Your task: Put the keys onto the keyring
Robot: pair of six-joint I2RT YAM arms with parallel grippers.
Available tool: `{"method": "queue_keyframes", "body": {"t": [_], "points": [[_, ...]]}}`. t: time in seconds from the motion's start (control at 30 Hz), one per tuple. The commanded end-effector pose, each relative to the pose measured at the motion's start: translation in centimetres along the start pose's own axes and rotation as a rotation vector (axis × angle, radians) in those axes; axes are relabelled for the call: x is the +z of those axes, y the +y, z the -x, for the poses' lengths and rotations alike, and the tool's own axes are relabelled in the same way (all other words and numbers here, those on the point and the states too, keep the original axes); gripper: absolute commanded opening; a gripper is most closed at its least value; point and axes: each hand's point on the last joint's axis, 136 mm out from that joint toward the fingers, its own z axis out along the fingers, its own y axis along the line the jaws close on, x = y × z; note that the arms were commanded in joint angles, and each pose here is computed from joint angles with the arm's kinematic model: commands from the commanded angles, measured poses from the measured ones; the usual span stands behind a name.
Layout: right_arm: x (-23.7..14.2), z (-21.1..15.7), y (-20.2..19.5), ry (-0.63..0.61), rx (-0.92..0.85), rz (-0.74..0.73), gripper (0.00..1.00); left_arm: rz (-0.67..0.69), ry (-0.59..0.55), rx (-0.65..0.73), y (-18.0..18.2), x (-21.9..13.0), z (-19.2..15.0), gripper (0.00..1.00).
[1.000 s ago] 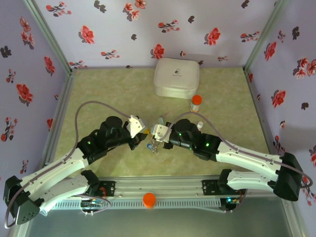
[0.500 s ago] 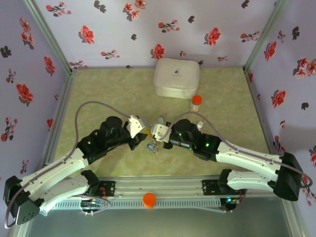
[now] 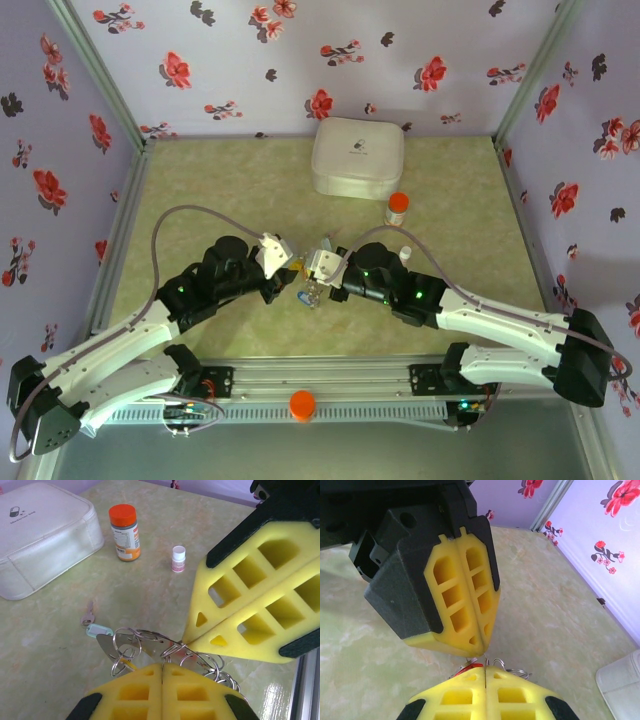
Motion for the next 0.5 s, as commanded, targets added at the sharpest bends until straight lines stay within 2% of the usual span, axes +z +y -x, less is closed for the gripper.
{"method": "queue_keyframes", "body": {"t": [0.0, 0.47], "points": [[-0.80, 1.76, 0.14, -0.074, 0.012, 0.006, 0.00, 0.093, 0.054, -0.027, 1.74, 0.28, -1.37, 0.00], [-0.91, 1.61, 0.02, -0.068, 0.010, -0.002, 0.00, 0.106, 0.080, -0.036, 2.10, 0.53, -1.95, 0.00]]}}
